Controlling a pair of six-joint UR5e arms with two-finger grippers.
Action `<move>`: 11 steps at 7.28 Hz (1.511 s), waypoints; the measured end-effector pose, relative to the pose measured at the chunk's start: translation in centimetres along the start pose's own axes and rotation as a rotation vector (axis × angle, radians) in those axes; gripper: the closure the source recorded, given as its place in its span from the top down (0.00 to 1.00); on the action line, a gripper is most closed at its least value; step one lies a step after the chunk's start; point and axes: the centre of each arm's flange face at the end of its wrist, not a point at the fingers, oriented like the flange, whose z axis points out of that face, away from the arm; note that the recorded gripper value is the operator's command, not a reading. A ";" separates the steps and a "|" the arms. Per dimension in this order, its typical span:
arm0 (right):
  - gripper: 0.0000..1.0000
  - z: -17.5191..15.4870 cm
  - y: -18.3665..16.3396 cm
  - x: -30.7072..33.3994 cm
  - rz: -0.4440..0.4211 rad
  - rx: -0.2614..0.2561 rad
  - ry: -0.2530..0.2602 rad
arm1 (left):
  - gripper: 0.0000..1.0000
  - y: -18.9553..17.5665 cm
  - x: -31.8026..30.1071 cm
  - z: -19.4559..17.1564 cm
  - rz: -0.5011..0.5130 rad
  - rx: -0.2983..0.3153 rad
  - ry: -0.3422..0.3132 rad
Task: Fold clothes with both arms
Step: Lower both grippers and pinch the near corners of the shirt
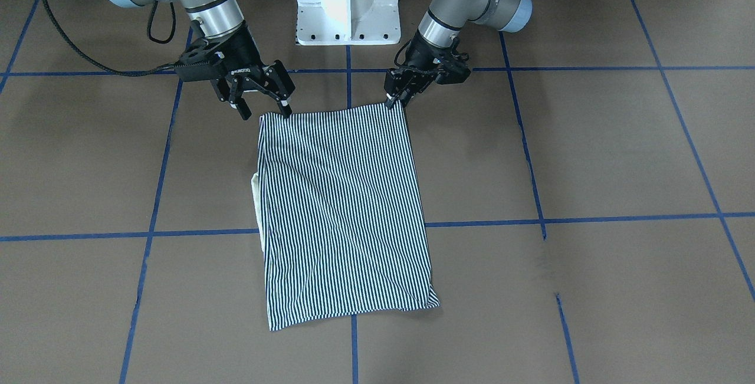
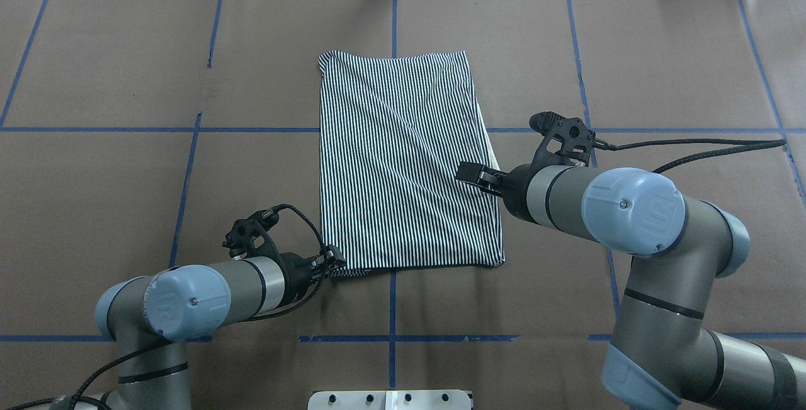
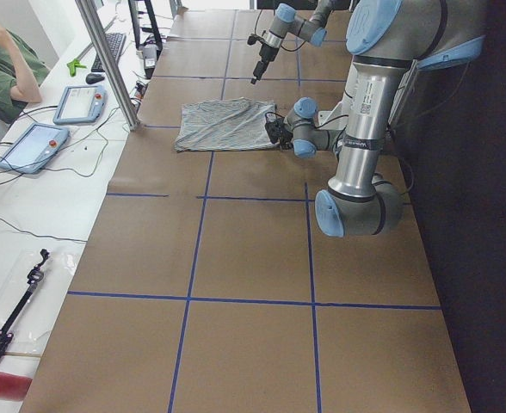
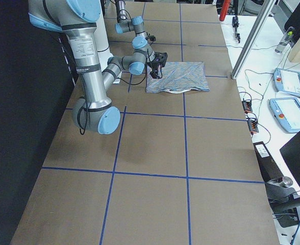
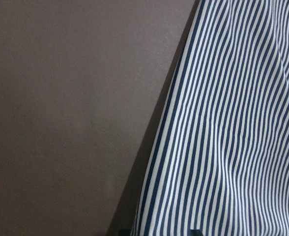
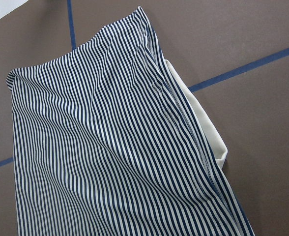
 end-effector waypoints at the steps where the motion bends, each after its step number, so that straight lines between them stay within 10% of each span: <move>1: 1.00 0.0 0.0 0.0 0.000 0.000 0.000 | 0.00 0.0 0.0 0.0 0.000 0.000 0.000; 4: 0.99 0.1 0.1 0.3 -0.001 0.002 0.006 | 0.00 0.1 0.2 0.0 0.008 0.002 0.000; 7: 0.74 0.6 2.8 -1.1 0.097 -0.004 0.019 | 0.00 0.1 0.2 0.0 0.015 0.003 -0.005; 11: 0.67 2.7 7.8 -2.8 0.257 -0.005 0.254 | 0.00 0.1 0.5 -0.2 0.016 0.002 0.001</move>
